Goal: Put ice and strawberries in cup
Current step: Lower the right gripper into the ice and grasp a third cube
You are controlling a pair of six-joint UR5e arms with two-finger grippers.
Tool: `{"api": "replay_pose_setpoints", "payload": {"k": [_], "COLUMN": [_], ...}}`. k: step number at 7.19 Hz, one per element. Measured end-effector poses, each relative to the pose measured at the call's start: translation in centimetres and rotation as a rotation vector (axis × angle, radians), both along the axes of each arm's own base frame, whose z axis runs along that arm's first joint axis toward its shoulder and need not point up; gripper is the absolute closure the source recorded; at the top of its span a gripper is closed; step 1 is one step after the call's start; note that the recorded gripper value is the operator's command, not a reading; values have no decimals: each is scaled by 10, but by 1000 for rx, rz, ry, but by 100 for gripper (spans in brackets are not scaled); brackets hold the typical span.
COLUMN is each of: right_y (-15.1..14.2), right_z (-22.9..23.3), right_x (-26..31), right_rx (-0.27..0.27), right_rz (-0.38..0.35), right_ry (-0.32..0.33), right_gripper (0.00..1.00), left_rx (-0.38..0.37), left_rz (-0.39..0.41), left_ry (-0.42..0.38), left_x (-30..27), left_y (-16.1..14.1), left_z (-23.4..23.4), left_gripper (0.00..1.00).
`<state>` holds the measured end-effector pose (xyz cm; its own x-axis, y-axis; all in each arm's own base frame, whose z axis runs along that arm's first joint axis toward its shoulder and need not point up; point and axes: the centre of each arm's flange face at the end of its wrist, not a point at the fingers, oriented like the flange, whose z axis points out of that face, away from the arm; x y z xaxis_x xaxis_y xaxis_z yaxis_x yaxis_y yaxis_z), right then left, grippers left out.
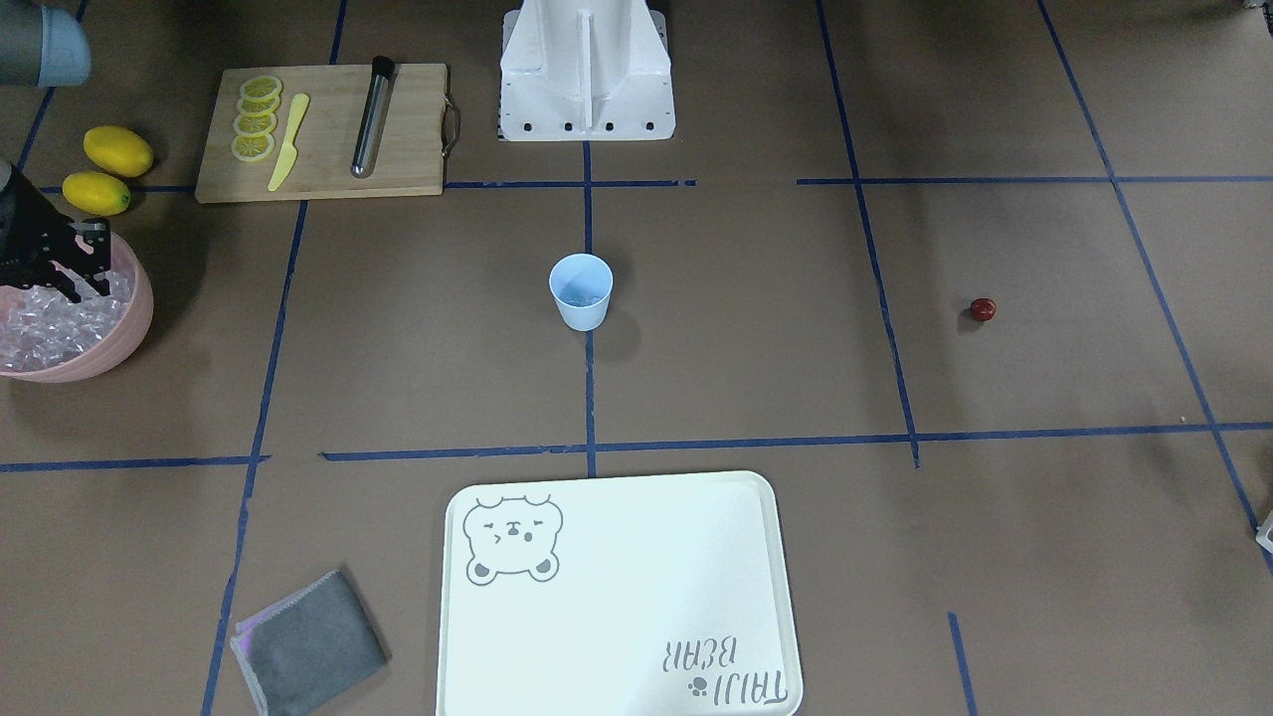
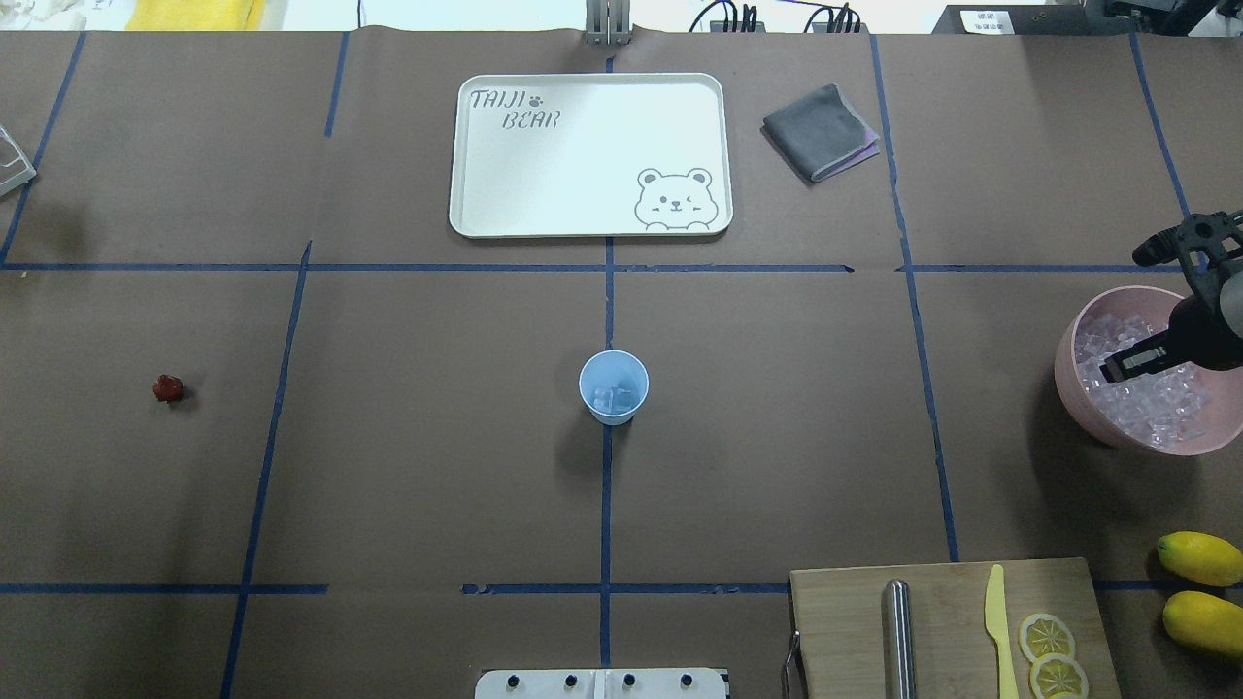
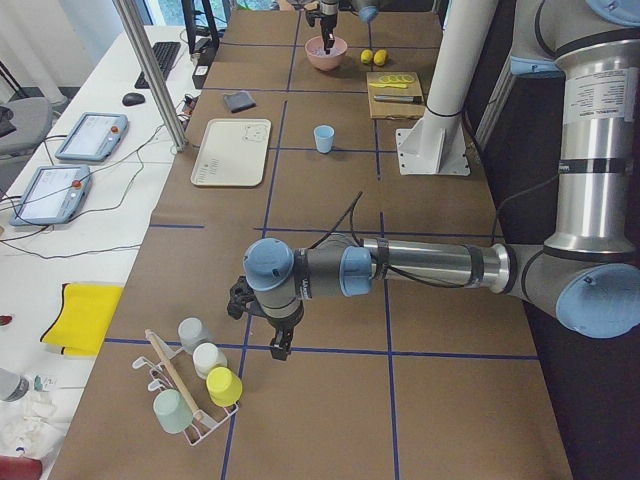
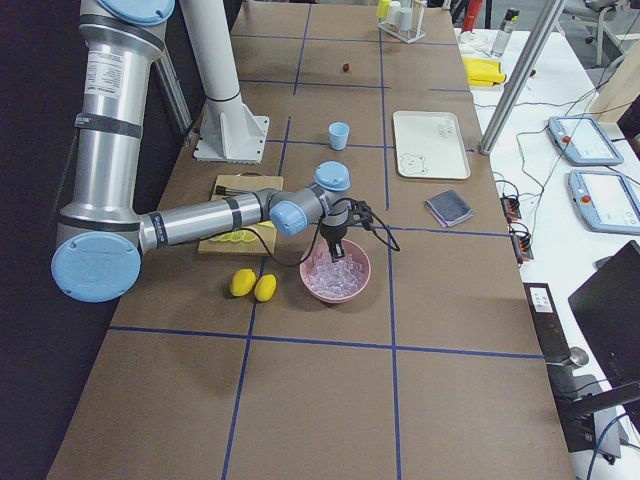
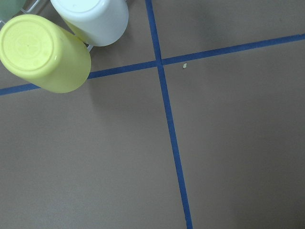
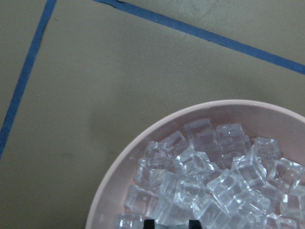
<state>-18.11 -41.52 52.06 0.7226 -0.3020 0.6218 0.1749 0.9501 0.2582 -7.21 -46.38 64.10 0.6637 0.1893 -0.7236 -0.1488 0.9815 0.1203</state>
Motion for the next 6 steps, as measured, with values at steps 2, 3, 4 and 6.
{"api": "replay_pose_setpoints", "payload": {"k": [2,3,4,6], "right_y": [-17,-29,-38,-50], "right_z": [-51,-86,-122,-180], "right_x": [34,50,56,40], "right_rx": [-37,-65,-80,-81], "right_rz": [63,93,109,114], "right_ry": [-45,-68,-77,-94], "right_gripper": [97,98,98,98], "left_rx": [-1,-1,0,1], "left_rz": [0,1,1,3], "left_ry": [0,0,0,0], "left_x": [0,0,1,1], "left_y": [0,0,0,-1], "left_z": [0,0,0,0], "left_gripper": [0,0,0,0]}}
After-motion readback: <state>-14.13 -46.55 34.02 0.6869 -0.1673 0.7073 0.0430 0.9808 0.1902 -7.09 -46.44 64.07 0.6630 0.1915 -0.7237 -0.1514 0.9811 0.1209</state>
